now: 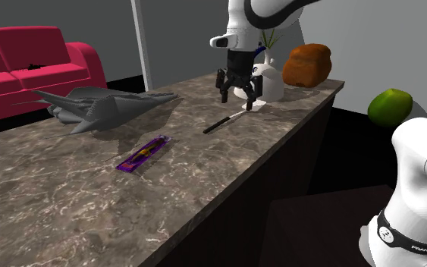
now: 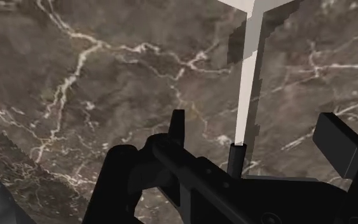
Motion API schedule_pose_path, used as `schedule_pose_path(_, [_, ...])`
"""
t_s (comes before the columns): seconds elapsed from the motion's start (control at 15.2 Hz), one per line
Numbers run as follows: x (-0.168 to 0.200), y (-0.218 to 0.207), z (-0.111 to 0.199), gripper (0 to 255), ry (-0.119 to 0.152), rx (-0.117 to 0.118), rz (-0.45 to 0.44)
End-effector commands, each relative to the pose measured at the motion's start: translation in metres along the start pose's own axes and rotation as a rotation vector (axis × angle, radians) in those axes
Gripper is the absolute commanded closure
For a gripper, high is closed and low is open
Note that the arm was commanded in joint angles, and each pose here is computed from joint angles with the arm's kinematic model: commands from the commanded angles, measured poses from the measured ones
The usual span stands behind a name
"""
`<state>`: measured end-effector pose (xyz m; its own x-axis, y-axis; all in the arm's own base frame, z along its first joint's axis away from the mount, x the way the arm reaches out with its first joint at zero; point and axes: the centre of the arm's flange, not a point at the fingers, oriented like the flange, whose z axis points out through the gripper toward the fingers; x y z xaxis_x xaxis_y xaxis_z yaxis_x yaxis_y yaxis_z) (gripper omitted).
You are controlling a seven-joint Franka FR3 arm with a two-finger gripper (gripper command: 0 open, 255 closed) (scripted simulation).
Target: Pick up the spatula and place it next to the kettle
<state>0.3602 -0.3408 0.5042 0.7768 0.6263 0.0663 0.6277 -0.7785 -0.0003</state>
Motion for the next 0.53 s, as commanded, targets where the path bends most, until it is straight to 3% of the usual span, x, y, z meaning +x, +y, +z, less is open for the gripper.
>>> schedule_pose_path(0.0, [0.000,0.000,-0.021,0,0.000,0.000,0.000])
schedule_pose_path(0.13, [0.000,0.000,-0.044,0,0.000,0.000,0.000])
schedule_pose_path(0.46, [0.000,0.000,-0.044,0,0.000,0.000,0.000])
